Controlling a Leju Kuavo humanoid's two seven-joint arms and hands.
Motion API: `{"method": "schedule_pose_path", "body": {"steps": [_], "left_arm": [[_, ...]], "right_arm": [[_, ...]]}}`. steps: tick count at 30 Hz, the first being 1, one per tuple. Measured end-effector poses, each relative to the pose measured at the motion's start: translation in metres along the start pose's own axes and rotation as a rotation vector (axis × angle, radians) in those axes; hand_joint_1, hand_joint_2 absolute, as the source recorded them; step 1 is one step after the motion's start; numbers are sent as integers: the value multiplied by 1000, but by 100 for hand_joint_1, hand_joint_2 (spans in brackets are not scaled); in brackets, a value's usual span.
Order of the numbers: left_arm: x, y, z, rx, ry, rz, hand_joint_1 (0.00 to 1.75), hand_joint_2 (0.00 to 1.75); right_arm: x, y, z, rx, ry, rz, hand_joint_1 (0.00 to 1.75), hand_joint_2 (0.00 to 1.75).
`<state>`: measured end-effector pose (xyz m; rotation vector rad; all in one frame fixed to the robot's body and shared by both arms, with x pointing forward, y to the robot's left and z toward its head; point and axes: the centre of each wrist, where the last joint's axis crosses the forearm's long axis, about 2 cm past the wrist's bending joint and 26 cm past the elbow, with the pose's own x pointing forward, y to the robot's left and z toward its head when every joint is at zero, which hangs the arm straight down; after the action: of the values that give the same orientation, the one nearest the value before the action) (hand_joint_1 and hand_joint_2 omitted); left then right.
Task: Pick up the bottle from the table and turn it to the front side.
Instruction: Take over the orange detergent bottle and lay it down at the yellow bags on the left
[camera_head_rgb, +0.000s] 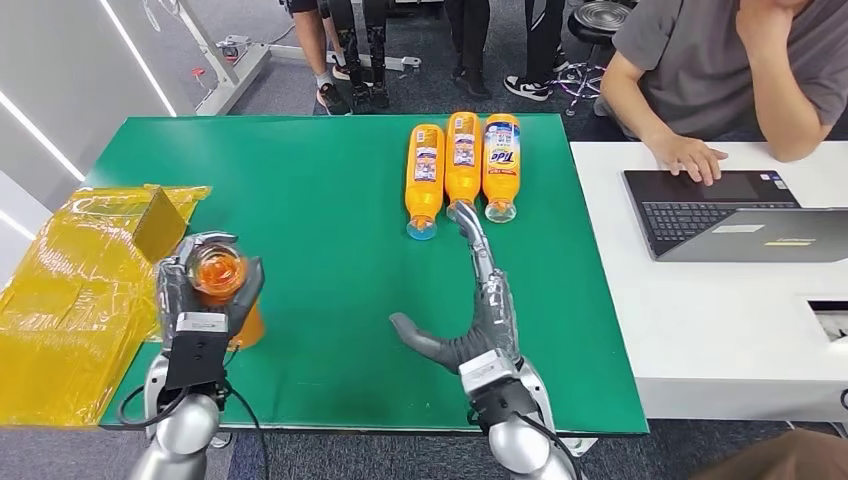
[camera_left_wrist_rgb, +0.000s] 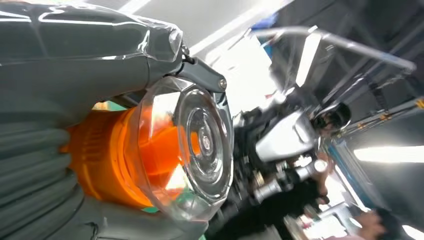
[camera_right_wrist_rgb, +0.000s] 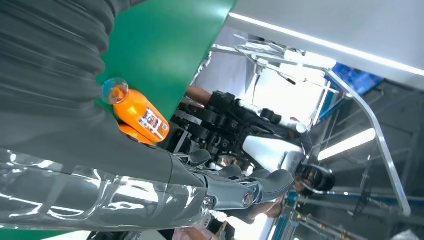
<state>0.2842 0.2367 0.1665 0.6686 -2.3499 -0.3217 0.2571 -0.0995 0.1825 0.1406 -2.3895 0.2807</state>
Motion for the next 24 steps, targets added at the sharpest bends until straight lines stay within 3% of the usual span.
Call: {"method": "schedule_pose_path", "body": {"steps": [7, 12, 19, 24], "left_arm": [[-31, 56, -4, -157, -19, -384, 175, 175], [-50, 92, -13, -233, -46, -560, 175, 175], [-58, 112, -21, -277, -67, -646, 175, 175], [-72, 127, -27, -434, -91, -755, 175, 175]], "right_arm": [[6, -5, 8, -54, -4, 4, 0, 175], [11, -7, 10, -69, 0, 1, 0, 175], [13, -8, 10, -71, -4, -2, 0, 175], [14, -8, 9, -50, -5, -16, 0, 175]]}}
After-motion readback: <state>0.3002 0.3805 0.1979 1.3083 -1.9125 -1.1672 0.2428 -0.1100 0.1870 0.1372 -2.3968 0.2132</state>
